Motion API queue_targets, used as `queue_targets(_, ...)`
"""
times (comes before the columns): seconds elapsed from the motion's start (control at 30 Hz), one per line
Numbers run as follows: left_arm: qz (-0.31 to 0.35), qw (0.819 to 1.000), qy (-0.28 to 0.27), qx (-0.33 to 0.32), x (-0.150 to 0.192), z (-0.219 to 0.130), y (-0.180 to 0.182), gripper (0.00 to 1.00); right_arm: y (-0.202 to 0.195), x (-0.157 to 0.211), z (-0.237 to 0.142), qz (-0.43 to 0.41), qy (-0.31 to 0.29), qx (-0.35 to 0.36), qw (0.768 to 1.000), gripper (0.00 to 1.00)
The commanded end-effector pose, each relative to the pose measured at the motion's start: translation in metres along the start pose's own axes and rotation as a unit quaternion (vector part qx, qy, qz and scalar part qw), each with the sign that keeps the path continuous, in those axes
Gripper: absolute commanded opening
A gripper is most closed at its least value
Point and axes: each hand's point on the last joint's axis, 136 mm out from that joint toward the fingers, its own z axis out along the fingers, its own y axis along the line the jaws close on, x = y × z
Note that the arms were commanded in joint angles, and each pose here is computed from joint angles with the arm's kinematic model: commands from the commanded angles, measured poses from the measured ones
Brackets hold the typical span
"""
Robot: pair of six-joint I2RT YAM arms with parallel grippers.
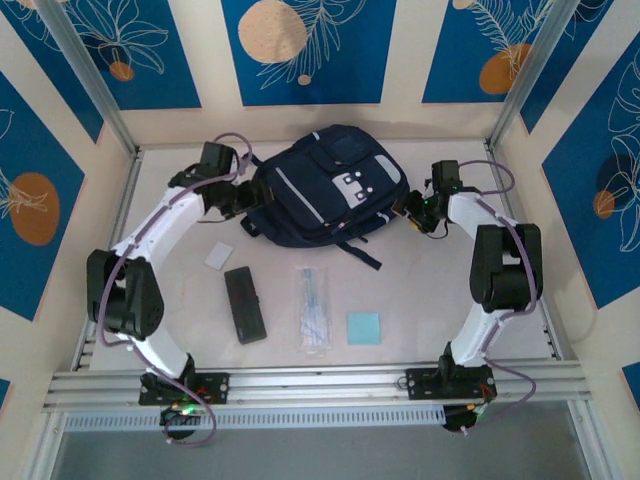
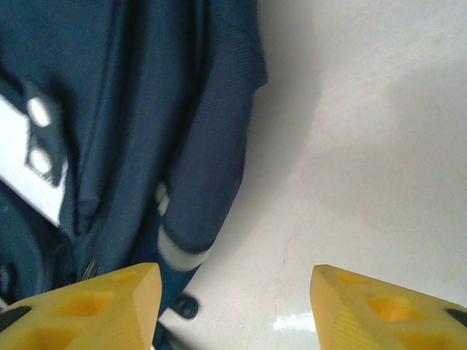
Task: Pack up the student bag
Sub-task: Unzip the student bag at the top-center of the table.
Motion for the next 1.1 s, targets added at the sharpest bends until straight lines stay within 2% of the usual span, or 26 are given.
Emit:
queue_targets(0.0, -0.028, 0.991, 0.010, 0.133, 0.014, 0.016, -0.065, 0.70, 0.012, -0.012, 0.016, 0.023, 0.005, -0.027, 0.999, 0.57)
queue_targets(0.13, -0.014, 0.984, 0.034, 0.172, 0.036, 0.044, -0.106, 0.69, 0.015, -0.018, 0.036, 0.044, 0.011, -0.047, 0.998, 0.48)
queue_targets(0.27, -0.015, 0.982, 0.058, 0.181, 0.054, 0.074, -0.127, 0.68, 0.028, -0.019, 0.045, 0.053, 0.005, -0.088, 0.995, 0.44)
queue_targets(0.33, -0.011, 0.985, 0.062, 0.163, 0.060, 0.088, -0.125, 0.68, 0.032, -0.016, 0.046, 0.054, 0.007, -0.099, 0.994, 0.34)
queue_targets(0.47, -0.018, 0.991, 0.067, 0.119, 0.068, 0.110, -0.108, 0.68, 0.031, -0.003, 0.052, 0.053, 0.021, -0.105, 0.993, 0.02)
queue_targets(0.5, -0.020, 0.992, 0.064, 0.109, 0.067, 0.114, -0.104, 0.68, 0.029, 0.002, 0.053, 0.055, 0.025, -0.106, 0.993, 0.00)
queue_targets(0.73, -0.001, 0.995, 0.063, 0.072, 0.069, 0.133, -0.090, 0.66, 0.026, 0.034, 0.051, 0.063, 0.040, -0.121, 0.990, 0.00)
queue_targets(0.93, 0.001, 0.993, 0.099, 0.063, 0.095, 0.145, -0.083, 0.62, 0.030, 0.051, 0.053, 0.056, 0.059, -0.119, 0.990, 0.00)
queue_targets(1.07, 0.023, 0.995, 0.099, 0.022, 0.103, 0.141, -0.066, 0.62, 0.031, 0.051, 0.053, 0.057, 0.060, -0.122, 0.989, 0.00)
